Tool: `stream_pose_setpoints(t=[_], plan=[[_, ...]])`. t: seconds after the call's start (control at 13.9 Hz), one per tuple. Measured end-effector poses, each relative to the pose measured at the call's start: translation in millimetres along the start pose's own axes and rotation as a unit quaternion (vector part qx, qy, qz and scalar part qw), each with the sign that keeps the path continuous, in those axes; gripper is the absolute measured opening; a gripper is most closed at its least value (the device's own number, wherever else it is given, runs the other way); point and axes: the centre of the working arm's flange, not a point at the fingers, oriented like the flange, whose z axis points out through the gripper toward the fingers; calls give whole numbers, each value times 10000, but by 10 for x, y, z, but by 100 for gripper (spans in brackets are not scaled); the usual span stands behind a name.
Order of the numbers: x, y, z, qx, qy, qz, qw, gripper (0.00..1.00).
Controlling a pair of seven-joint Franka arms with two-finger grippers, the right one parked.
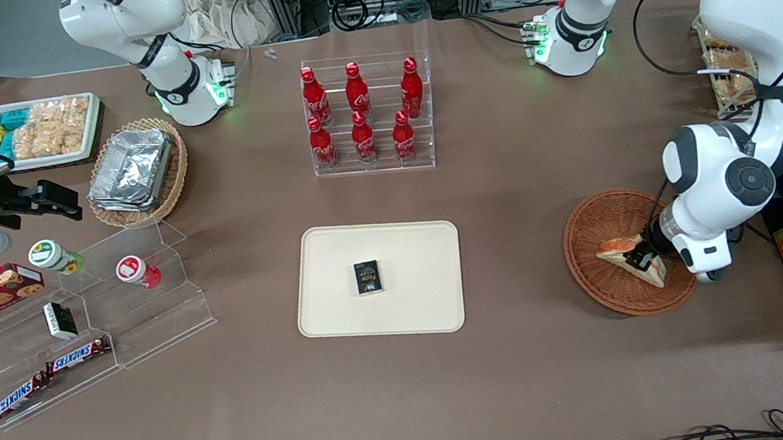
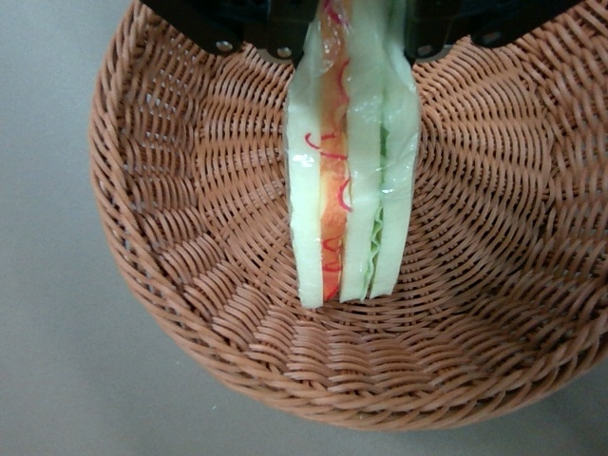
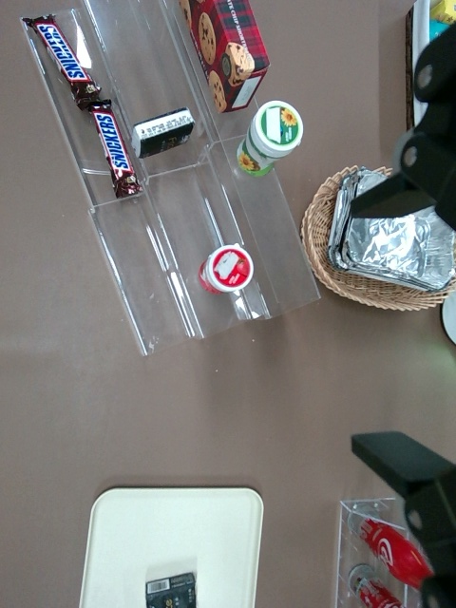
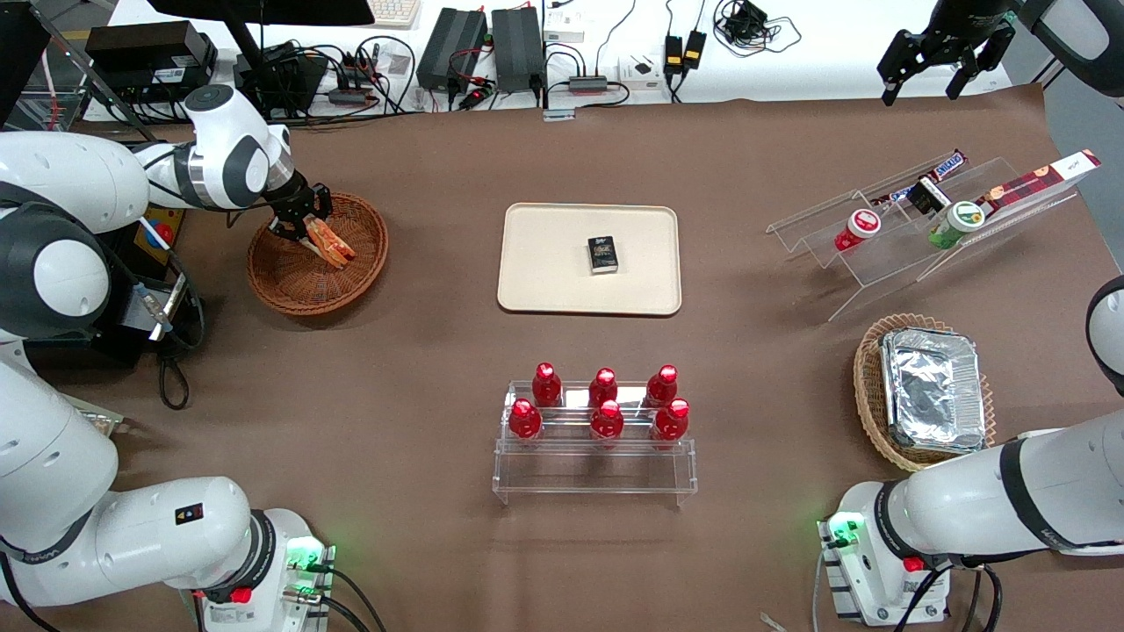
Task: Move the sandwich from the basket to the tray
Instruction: 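Lift the sandwich and carry it with the left gripper to the cream tray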
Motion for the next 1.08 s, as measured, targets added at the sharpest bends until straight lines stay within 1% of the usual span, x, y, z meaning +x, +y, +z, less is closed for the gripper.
stream_pose_setpoints(t=[0.14, 0.22, 0.29, 0.36, 0.43, 0.58, 0.72, 0.87, 1.08], plan=[[-88, 54, -248, 188, -62, 96, 9998, 32], [-172, 129, -475, 297, -89, 188, 9993, 30], [-282, 230, -737, 384, -106, 305, 9987, 23], [-418, 355, -1014, 444, -120, 445, 9979, 19], [-570, 496, -1282, 471, -132, 592, 9970, 19], [-882, 776, -1736, 449, -154, 885, 9949, 19], [-1170, 970, -2036, 490, -221, 1263, 9905, 19], [-1501, 1164, -2143, 502, -271, 1651, 9846, 19], [-2104, 1455, -1931, 575, -430, 2227, 9722, 19]])
